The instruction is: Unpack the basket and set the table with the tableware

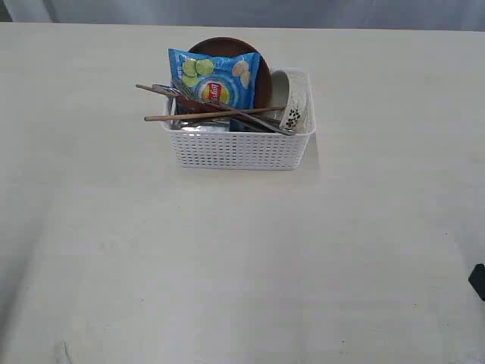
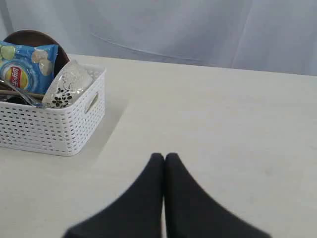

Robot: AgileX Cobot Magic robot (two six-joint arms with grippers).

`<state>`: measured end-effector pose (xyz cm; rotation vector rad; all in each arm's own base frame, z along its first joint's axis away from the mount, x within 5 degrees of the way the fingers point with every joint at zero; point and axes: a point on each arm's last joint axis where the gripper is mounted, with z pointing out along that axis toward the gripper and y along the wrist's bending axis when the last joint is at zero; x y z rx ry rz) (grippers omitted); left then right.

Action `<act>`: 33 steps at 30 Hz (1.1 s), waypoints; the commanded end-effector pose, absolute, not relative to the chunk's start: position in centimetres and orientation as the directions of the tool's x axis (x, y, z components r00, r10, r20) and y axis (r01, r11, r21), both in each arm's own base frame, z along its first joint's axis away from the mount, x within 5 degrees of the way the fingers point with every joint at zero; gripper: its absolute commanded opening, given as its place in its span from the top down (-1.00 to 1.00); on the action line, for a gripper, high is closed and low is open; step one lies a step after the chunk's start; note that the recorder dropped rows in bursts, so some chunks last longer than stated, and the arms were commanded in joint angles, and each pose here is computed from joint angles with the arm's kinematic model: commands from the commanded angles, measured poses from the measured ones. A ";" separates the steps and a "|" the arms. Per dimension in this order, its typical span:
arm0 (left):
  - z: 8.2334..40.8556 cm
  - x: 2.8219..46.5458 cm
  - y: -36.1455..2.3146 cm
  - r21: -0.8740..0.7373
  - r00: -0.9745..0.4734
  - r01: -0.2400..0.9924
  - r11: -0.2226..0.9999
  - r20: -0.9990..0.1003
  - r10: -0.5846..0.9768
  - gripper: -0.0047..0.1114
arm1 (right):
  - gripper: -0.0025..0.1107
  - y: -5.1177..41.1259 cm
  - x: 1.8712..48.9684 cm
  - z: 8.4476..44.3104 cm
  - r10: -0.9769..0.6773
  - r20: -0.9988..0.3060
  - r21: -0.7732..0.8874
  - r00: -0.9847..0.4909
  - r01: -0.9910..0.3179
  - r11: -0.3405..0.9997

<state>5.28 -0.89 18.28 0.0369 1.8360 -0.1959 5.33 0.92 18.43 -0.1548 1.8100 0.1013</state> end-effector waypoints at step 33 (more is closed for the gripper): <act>18.2 5.3 -0.9 -0.111 -0.270 0.133 0.985 -0.960 -0.072 0.92 | 0.96 2.8 13.4 35.0 0.026 -0.946 0.091 -0.323 -0.190 0.978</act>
